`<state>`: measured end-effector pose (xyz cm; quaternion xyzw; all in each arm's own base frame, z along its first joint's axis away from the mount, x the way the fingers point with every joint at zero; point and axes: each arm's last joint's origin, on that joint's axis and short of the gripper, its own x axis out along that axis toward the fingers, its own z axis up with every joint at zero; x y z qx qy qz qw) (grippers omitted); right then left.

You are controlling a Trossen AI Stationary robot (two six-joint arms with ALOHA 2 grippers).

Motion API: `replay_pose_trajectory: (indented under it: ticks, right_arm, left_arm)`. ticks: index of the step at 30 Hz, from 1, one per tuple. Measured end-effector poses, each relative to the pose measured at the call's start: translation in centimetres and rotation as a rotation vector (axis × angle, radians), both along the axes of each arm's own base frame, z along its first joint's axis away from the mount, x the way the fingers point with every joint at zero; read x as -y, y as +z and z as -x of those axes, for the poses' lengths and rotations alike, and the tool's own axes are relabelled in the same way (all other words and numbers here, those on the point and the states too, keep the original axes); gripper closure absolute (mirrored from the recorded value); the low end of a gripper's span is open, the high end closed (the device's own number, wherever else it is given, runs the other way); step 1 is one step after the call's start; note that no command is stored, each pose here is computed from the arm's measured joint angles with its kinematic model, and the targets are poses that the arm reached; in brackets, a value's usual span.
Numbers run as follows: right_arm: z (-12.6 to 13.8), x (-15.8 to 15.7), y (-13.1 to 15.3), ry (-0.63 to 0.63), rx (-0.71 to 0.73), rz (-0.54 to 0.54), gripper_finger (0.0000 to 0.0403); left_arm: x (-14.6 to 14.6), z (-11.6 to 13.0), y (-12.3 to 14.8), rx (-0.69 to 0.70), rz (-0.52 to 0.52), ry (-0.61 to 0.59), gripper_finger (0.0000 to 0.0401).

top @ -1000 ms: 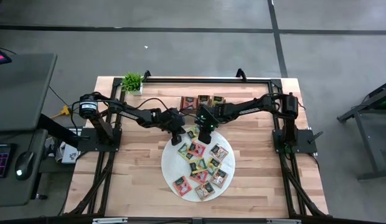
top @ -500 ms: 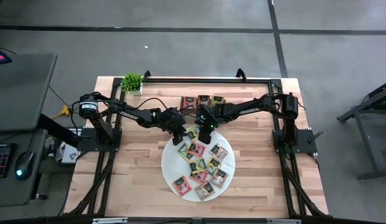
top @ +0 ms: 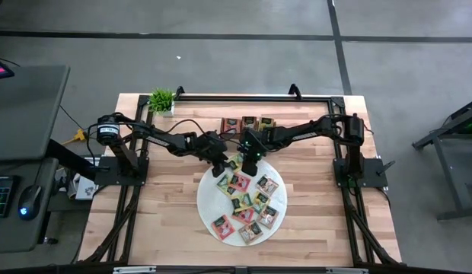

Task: Pick & Place Tea
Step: Put the yellow tea bag into the right section of the wooden organizer

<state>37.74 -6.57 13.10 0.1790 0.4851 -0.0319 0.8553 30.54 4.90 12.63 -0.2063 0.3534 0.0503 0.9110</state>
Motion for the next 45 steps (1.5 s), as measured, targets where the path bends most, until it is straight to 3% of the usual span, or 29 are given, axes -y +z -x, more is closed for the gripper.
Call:
replay_pose_trajectory:
  ticks: [15, 24, 41, 45]
  right_arm:
    - [-0.1, 0.1, 0.1, 0.001, 0.018, 0.014, 0.0403]
    - [-0.1, 0.1, 0.1, -0.002, 0.017, 0.01, 0.0403]
    - [-1.1, 0.1, -1.1, -0.017, 0.071, -0.02, 0.0403]
    - [-1.1, 0.1, -1.1, -0.017, 0.073, -0.019, 0.0403]
  left_arm:
    - [0.1, -0.2, 0.2, 0.033, 0.046, -0.018, 0.0232]
    - [0.1, 0.2, -0.2, -0.038, 0.083, 0.021, 0.0232]
    - [0.4, -0.2, -1.4, -0.058, 0.285, 0.016, 0.0232]
    - [0.5, -0.2, -1.4, -0.046, 0.293, 0.009, 0.0258]
